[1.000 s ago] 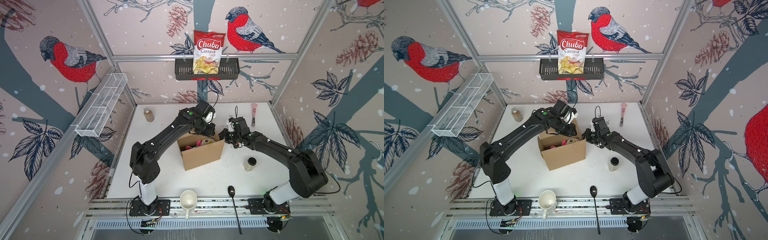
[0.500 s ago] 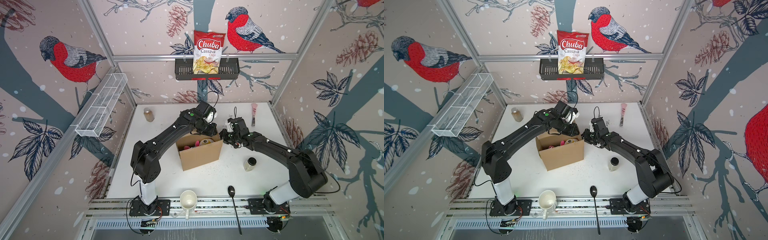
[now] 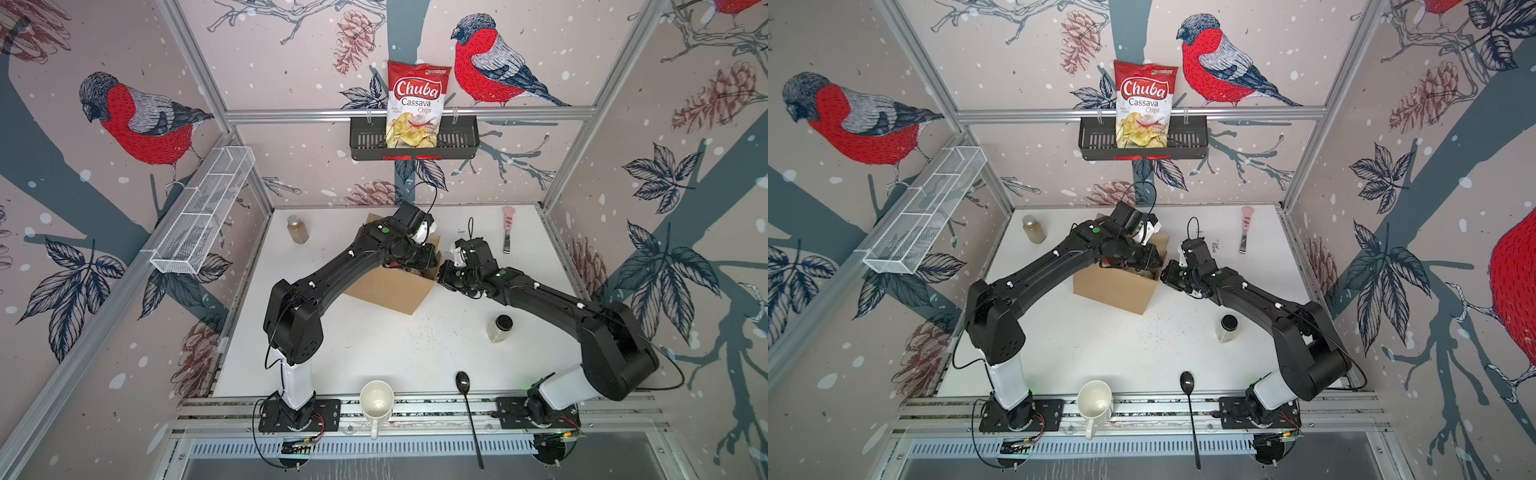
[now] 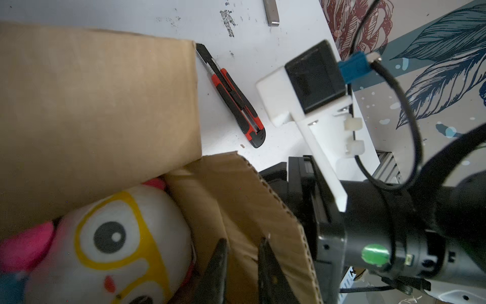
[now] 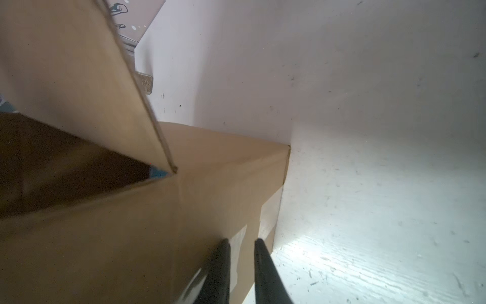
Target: Unpack the express box
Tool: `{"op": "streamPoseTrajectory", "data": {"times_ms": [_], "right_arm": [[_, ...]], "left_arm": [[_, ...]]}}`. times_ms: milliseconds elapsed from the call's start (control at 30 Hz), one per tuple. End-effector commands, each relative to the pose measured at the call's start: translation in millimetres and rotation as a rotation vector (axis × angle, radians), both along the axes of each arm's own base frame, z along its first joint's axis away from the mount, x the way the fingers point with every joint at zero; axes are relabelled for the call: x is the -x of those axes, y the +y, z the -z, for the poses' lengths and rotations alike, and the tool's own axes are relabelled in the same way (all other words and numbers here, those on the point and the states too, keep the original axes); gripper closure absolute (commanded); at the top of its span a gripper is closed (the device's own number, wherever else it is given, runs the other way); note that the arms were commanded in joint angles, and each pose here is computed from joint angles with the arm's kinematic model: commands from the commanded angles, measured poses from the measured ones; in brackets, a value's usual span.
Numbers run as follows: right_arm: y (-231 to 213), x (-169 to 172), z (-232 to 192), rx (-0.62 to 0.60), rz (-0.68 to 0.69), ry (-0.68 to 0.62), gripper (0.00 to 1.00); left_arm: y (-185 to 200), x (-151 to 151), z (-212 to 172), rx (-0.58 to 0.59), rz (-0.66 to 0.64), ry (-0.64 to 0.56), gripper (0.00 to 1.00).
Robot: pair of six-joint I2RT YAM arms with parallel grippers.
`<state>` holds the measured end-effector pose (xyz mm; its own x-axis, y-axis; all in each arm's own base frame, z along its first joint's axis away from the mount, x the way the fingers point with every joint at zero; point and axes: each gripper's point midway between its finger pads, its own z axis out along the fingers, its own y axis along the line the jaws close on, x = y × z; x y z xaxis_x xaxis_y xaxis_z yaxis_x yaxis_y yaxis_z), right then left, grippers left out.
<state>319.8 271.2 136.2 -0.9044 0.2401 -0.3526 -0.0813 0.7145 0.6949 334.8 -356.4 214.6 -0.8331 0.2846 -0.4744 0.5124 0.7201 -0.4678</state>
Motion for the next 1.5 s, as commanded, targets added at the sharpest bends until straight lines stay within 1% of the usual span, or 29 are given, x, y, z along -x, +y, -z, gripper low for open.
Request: {"op": "streamPoseTrajectory", "data": {"times_ms": [0,200,300,367,467,567,633,700,800,900,933,1067,1133,1267,1367,1467], "right_arm": [[-3.0,-3.3,-13.1,-0.020,0.036,-0.032,0.88],[-11.8,5.1,-23.3,0.046,0.051,-0.055,0.87],[-23.5,6.9,-36.6,0.107,0.069,-0.084,0.86],[-37.0,4.6,-51.2,0.168,0.093,-0.122,0.85],[-56.4,-3.1,-75.8,0.222,0.111,-0.192,0.84],[-68.1,-18.6,-94.3,0.212,0.108,-0.266,0.83],[-73.5,-31.2,-97.3,0.210,0.095,-0.277,0.83],[-77.1,-45.4,-97.8,0.203,0.083,-0.283,0.83],[-69.5,-62.6,-89.6,0.164,0.017,-0.277,0.83],[-55.1,-77.4,-76.7,0.136,-0.052,-0.275,0.84],[-49.1,-82.0,-72.7,0.117,-0.078,-0.282,0.85],[-34.5,-99.8,-57.6,0.048,-0.110,-0.293,0.86],[-31.4,-107.8,-47.5,0.021,-0.110,-0.277,0.87],[-22.9,-112.3,-34.4,-0.050,-0.138,-0.254,0.87],[-12.6,-110.0,-30.3,-0.100,-0.189,-0.250,0.87],[-4.5,-104.7,-25.8,-0.141,-0.237,-0.238,0.87]], "left_arm": [[5.3,-9.9,-18.9,0.017,-0.004,-0.063,0.76],[30.3,-24.9,-48.3,0.013,-0.045,-0.129,0.74],[41.8,-31.7,-68.8,0.010,-0.070,-0.171,0.73],[51.3,-33.1,-86.1,0.010,-0.104,-0.207,0.73],[66.7,-26.3,-115.2,0.053,-0.183,-0.256,0.73],[90.0,-11.4,-133.3,0.102,-0.299,-0.283,0.75],[109.8,2.2,-136.6,0.134,-0.393,-0.295,0.75],[131.7,17.8,-132.3,0.156,-0.497,-0.304,0.76],[165.3,43.2,-117.2,0.165,-0.660,-0.297,0.76],[199.0,63.2,-85.3,0.115,-0.832,-0.256,0.76],[206.2,68.4,-73.1,0.110,-0.872,-0.236,0.77],[216.0,78.6,-26.2,0.115,-0.961,-0.164,0.77],[216.6,78.0,-5.2,0.128,-0.992,-0.149,0.78],[212.0,70.5,19.8,0.209,-1.025,-0.155,0.78],[217.3,67.5,37.7,0.214,-1.066,-0.169,0.77],[225.0,61.1,55.9,0.275,-1.116,-0.188,0.77]]}}
